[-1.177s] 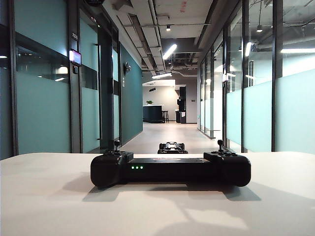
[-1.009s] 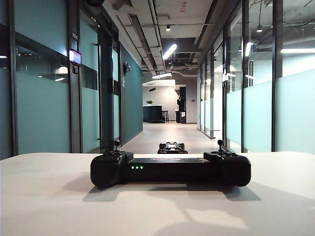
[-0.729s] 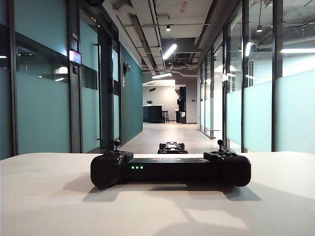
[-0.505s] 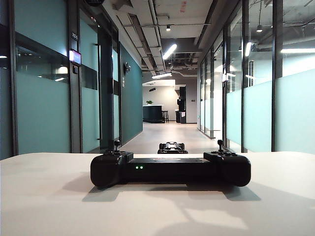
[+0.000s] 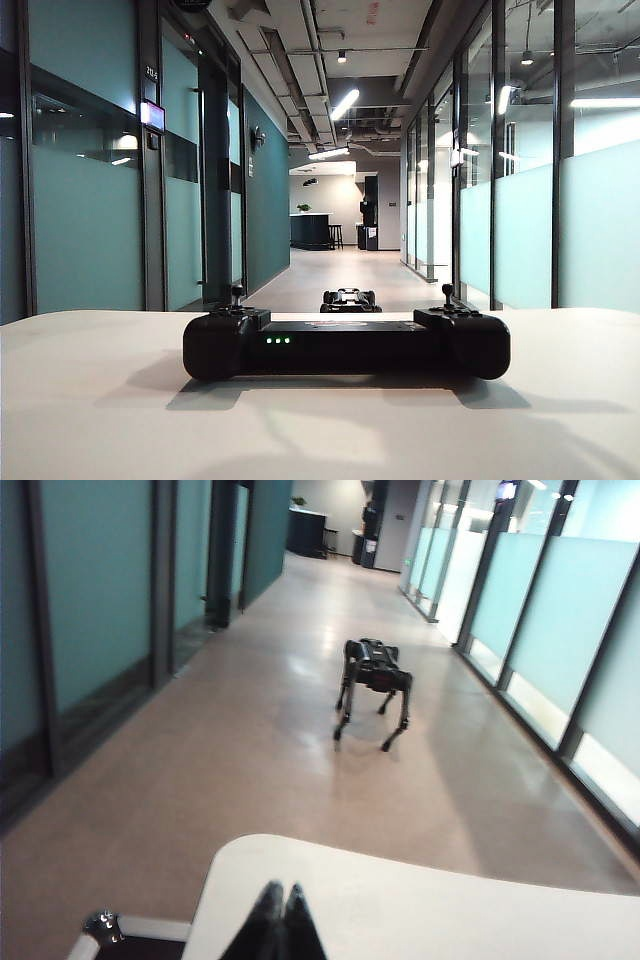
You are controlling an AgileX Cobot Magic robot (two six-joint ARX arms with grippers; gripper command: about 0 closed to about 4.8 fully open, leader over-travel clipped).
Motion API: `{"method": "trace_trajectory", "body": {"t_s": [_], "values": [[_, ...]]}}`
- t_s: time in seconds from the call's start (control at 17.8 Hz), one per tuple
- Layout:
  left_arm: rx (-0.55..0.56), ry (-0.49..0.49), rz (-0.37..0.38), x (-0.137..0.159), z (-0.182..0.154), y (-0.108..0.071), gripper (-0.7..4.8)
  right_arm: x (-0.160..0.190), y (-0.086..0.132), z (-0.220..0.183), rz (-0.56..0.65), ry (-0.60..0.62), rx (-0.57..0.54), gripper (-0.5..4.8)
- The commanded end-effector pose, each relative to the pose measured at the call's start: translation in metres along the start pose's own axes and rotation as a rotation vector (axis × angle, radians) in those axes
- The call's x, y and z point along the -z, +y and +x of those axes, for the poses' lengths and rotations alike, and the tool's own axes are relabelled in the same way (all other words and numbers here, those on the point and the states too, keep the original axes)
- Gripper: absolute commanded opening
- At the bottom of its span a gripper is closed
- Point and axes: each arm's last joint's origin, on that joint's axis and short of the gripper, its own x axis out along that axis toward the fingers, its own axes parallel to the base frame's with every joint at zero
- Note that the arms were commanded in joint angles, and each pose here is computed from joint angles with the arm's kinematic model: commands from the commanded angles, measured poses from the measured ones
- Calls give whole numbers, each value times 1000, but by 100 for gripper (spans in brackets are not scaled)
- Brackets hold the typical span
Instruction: Push the left joystick on the remote control sitting on the white table forward to make the robot dog walk in a straight line until it approaches the door.
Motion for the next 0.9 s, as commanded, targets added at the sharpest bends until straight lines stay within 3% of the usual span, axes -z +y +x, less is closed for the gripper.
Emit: {"method": "trace_trajectory", "body": {"t_s": [0.06,0.34,0.45,0.62,0.9], "values": [[22,53,-9,-21,13,-6,-6,-16,1,6,22,30,-1,-6],[129,177,-9,-48,50,-26,-6,-32,10,28,20,137,-81,-6],[225,231,-5,-53,64,-42,-6,-35,17,38,20,181,-122,-6],[355,310,30,-59,79,-70,-6,-36,32,51,61,256,-199,-6],[521,487,30,-60,94,-91,-6,-24,62,55,65,368,-321,-6]]}}
